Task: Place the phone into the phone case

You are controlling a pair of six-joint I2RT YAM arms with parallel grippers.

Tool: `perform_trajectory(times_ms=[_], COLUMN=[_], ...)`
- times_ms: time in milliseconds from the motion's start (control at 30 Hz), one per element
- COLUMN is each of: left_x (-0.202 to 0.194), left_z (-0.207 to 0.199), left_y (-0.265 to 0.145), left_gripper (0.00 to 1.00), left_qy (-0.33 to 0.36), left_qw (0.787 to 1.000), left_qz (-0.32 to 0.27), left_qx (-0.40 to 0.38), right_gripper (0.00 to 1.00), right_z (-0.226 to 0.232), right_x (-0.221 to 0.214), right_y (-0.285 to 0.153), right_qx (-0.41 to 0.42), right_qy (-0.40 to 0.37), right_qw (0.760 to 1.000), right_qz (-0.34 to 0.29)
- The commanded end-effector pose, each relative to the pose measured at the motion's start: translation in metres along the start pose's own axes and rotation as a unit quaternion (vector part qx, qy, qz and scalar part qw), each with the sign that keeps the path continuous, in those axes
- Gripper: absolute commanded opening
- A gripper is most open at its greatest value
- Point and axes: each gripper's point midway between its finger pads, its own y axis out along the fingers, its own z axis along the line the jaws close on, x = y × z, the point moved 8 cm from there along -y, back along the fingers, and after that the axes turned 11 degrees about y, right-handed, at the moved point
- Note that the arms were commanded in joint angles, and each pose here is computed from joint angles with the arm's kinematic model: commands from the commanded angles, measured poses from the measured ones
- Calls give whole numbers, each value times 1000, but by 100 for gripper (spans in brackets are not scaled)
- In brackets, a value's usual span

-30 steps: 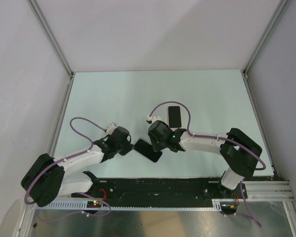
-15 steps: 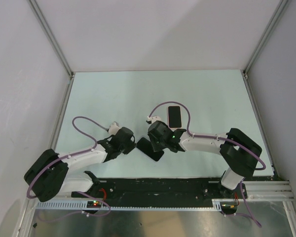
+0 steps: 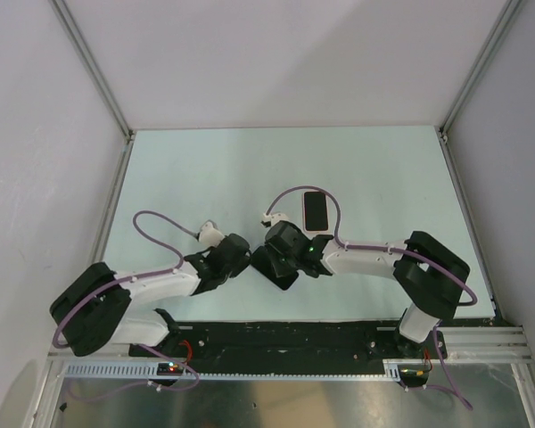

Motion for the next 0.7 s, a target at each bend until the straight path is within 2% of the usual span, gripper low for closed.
perform_trajectory(times_ms=[0,300,667], left_x=[-59,-35,8], left_z=[83,52,33], left_y=[16,2,-17], left_gripper=[0,1,25], left_qy=[67,94,79], left_qw=[978,987,995], left_qz=[119,88,43], left_qx=[157,95,41], right_gripper=[25,25,25], right_z=[16,14,12], right_x=[11,11,11], right_y=[2,4,5], right_qx=[27,23,18], right_qy=[8,10,12], right_qw=[999,1000,1000], right_qz=[-19,-16,-15])
